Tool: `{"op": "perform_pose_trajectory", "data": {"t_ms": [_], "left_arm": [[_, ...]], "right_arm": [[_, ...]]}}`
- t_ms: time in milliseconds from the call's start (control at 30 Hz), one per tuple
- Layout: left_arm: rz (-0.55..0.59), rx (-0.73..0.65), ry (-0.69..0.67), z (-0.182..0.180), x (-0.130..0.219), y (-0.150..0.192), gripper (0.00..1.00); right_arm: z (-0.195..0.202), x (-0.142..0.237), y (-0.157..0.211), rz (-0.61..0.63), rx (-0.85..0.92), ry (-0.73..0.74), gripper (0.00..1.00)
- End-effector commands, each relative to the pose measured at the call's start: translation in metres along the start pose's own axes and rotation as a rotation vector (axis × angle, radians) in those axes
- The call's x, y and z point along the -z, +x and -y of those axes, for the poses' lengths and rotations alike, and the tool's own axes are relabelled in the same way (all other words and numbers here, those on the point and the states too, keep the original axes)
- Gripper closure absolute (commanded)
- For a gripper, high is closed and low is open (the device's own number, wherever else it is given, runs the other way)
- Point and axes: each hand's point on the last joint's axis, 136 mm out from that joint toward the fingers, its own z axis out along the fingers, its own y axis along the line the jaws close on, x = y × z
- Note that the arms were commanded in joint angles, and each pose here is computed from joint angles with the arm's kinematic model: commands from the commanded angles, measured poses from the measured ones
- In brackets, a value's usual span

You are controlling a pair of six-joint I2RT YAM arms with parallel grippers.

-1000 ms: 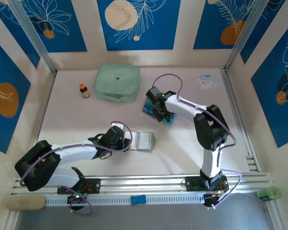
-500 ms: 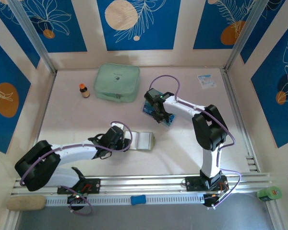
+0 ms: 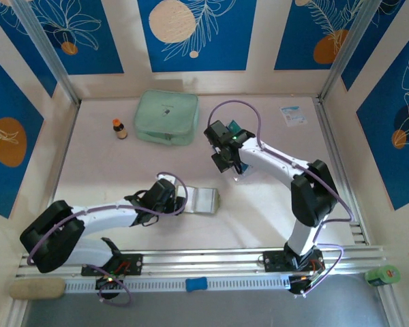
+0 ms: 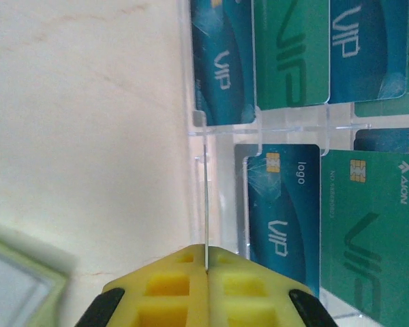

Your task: Put the credit cards into the card holder

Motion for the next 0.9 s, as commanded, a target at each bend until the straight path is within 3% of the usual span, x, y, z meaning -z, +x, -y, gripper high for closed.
{"op": "perform_pose_trajectory", "data": {"t_ms": [0,200,367,600,867], "left_arm": [[0.005,0.017,-0.025,-0.008,0.003,0.002,0.16],[0.009,0.013,-0.066,-0.016,0.007,0.001,0.16],[-0.001,0.016,-0.097,-0.022,0.008,0.004,0.16],[-0.005,0.010,-0.101,-0.024,0.010,0.006,0.16],[-0.016,0.012,-0.095,-0.024,0.010,0.010,0.16]], "right_arm": [[-0.020,0.034,-0.012,0.087,-0.090,-0.131,1.00],[-0.067,0.059,-0.014,0.177,-0.361,-0.465,1.00],[-0.096,0.051,0.000,0.195,-0.592,-0.677,1.00],[-0.122,0.023,0.025,0.231,-0.745,-0.767,1.00],[-0.135,0.003,0.042,0.252,-0.805,-0.747,1.00]]}}
